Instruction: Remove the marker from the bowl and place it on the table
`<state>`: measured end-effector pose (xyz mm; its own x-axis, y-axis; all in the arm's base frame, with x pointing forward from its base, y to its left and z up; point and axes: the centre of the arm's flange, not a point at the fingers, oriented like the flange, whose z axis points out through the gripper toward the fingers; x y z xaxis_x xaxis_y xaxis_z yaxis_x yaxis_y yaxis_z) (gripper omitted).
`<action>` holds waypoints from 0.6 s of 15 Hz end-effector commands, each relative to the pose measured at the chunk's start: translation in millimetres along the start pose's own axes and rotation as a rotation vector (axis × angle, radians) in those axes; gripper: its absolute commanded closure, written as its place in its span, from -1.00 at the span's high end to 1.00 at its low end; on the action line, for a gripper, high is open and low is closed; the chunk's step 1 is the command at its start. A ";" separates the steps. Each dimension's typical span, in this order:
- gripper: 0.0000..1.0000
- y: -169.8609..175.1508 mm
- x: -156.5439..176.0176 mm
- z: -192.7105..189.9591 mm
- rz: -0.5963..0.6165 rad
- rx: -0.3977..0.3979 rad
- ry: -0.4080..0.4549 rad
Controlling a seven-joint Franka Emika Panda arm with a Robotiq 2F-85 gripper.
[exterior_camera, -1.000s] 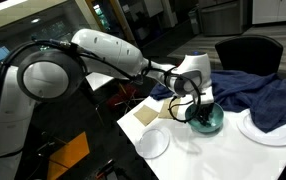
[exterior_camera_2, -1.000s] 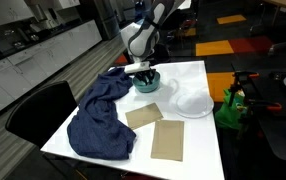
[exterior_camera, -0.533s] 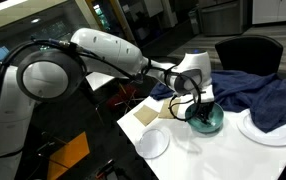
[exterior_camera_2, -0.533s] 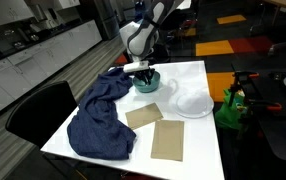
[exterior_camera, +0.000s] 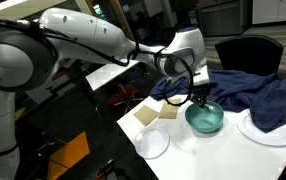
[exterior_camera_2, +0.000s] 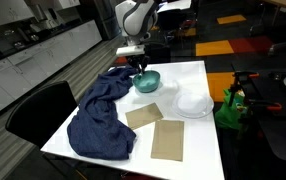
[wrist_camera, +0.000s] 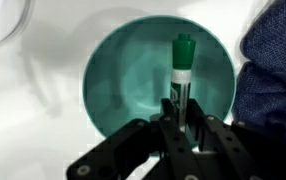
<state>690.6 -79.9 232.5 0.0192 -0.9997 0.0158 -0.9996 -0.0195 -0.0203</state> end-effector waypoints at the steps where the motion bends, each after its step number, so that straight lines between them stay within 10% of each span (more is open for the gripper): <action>1: -0.90 43.4 -9.2 -61.9 -0.014 0.039 -0.015; 9: -0.90 112.8 11.5 -119.9 0.128 0.064 -0.047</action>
<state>616.4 -81.0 337.3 -0.0145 -0.9997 -0.0187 -0.9968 0.0159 -0.0780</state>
